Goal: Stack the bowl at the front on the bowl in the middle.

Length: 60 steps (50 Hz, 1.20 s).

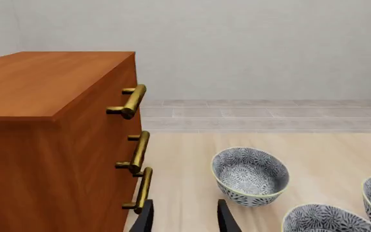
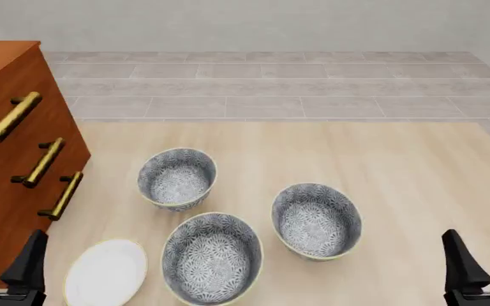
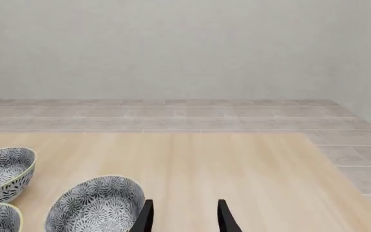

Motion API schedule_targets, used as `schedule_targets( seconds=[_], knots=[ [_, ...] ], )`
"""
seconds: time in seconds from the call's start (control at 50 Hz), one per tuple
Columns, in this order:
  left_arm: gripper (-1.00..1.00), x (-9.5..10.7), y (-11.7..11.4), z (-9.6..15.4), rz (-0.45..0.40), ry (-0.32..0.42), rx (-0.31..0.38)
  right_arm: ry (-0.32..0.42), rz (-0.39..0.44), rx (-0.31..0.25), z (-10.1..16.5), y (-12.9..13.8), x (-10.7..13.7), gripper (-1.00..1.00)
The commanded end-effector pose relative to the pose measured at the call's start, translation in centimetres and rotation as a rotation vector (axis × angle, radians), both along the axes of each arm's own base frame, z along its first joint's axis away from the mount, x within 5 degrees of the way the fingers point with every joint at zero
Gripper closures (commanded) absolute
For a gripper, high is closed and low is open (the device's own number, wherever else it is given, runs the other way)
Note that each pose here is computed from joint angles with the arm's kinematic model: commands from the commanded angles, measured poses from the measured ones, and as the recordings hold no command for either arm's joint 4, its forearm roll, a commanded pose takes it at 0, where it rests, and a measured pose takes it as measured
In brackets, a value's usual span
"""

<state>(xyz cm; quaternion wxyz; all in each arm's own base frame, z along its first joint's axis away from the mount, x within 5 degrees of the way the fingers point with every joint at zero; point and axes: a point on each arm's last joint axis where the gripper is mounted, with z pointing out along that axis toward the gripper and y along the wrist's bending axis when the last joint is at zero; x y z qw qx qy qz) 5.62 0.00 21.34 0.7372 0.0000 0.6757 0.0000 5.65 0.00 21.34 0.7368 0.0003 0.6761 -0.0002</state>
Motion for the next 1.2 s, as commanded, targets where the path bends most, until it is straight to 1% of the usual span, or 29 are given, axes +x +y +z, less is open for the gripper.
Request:
schedule_targets(
  seconds=[0.02,0.28,0.32,0.4,0.42,0.46,0.5,0.52,0.66,0.78,0.8,0.82,0.84,0.88,0.9,0.92,0.94,0.98,1.04,1.1,1.16,1.18,1.2],
  knots=[
    [-1.00,0.0,0.0,0.1,0.000,0.001,0.000,0.006,0.003,-0.003,0.1,0.0,0.1,-1.00],
    [-1.00,0.0,0.0,0.1,0.000,0.001,0.000,0.014,0.012,-0.010,0.3,0.1,0.1,-1.00],
    [-1.00,0.0,0.0,0.1,0.000,0.001,0.000,0.015,0.023,-0.009,0.5,0.1,0.2,-1.00],
    [-1.00,0.0,0.0,0.1,0.000,0.001,0.000,0.014,0.039,-0.030,1.1,0.2,0.3,-1.00],
    [-1.00,0.0,0.0,0.1,0.000,0.001,0.000,0.021,0.055,-0.024,1.3,0.3,0.5,-1.00],
    [-1.00,0.0,0.0,0.1,0.000,0.001,0.000,0.021,0.069,-0.033,1.7,0.4,0.6,-1.00],
    [-1.00,0.0,0.0,0.1,0.000,0.001,0.000,0.018,0.080,-0.057,2.3,0.5,0.7,-1.00],
    [-1.00,0.0,0.0,0.1,0.000,0.001,0.000,0.017,0.082,-0.057,2.5,0.6,0.7,-1.00],
    [-1.00,0.0,0.0,0.1,0.000,0.001,0.000,0.049,0.145,-0.063,4.1,1.2,2.7,-1.00],
    [-1.00,0.0,0.0,0.1,0.000,0.001,0.000,0.063,0.204,-0.080,5.7,2.0,4.1,-1.00],
    [-1.00,0.0,0.0,0.1,0.000,0.001,0.000,0.063,0.204,-0.080,5.7,2.0,4.1,-1.00],
    [-1.00,0.0,0.0,0.1,0.000,0.001,0.000,0.091,0.241,-0.068,5.9,2.6,4.8,-1.00],
    [-1.00,0.0,0.0,0.1,0.000,0.001,0.000,0.107,0.253,-0.058,6.0,2.8,5.1,-1.00],
    [-1.00,0.0,0.0,0.1,0.000,0.001,0.000,0.113,0.255,-0.073,6.2,3.0,5.6,-1.00],
    [-1.00,0.0,0.0,0.1,0.000,0.001,0.000,0.132,0.271,-0.059,6.4,3.3,6.1,-1.00],
    [-1.00,0.0,0.0,0.1,0.000,0.001,0.000,0.132,0.279,-0.055,6.7,3.4,6.2,-1.00],
    [-1.00,0.0,0.0,0.1,0.000,0.001,0.000,0.129,0.281,-0.062,7.0,3.5,6.3,-1.00],
    [-1.00,0.0,0.0,0.1,0.000,0.001,0.000,0.143,0.301,-0.057,7.5,3.9,6.7,-1.00],
    [-1.00,0.0,0.0,0.1,0.000,0.001,0.000,0.150,0.323,-0.071,8.2,4.3,7.1,-1.00],
    [-1.00,0.0,0.0,0.1,0.000,0.001,0.000,0.170,0.334,-0.076,8.6,4.6,7.7,-1.00],
    [-1.00,0.0,0.0,0.1,0.000,0.001,0.000,0.173,0.361,-0.079,9.2,5.1,7.9,-1.00],
    [-1.00,0.0,0.0,0.1,0.000,0.001,0.000,0.188,0.377,-0.073,9.4,5.5,8.2,-1.00],
    [-1.00,0.0,0.0,0.1,0.000,0.001,0.000,0.197,0.379,-0.080,9.6,5.7,8.6,-1.00]
  ],
)
